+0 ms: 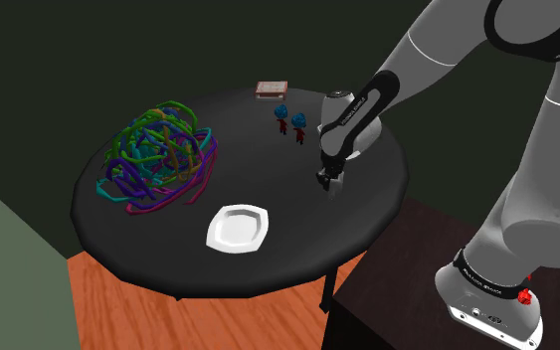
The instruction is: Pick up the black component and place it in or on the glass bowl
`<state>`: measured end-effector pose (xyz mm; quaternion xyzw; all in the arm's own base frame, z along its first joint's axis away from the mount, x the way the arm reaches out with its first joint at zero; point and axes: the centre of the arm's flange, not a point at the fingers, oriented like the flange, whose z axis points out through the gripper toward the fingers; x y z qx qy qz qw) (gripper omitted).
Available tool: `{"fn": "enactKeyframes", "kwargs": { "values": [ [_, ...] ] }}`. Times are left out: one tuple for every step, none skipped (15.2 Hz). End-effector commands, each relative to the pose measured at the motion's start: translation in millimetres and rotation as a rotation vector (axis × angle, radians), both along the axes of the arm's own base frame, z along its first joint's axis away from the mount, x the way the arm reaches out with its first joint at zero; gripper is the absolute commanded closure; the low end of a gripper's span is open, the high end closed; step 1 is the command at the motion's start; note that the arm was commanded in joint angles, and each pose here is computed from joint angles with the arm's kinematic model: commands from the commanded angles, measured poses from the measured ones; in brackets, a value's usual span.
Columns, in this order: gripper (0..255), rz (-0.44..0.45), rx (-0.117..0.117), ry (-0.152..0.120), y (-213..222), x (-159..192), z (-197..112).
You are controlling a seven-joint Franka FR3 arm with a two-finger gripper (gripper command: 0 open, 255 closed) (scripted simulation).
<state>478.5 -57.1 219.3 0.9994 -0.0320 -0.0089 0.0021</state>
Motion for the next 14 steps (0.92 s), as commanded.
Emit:
{"fn": "enactKeyframes", "kwargs": {
  "values": [
    [255,0.000,0.000,0.001,0,0,0],
    [255,0.000,0.000,0.001,0,0,0],
    [255,0.000,0.000,0.001,0,0,0],
    [255,0.000,0.000,0.001,0,0,0],
    [255,0.000,0.000,0.001,0,0,5],
    [255,0.000,0.000,0.001,0,0,11],
    [255,0.000,0.000,0.001,0,0,16],
    [255,0.000,0.000,0.001,0,0,21],
    [255,0.000,0.000,0.001,0,0,26],
    [255,0.000,0.000,0.001,0,0,32],
    [255,0.000,0.000,0.001,0,0,37],
    [255,0.000,0.000,0.001,0,0,42],
    [255,0.000,0.000,0.001,0,0,48],
    [255,0.000,0.000,0.001,0,0,53]
  ]
}}
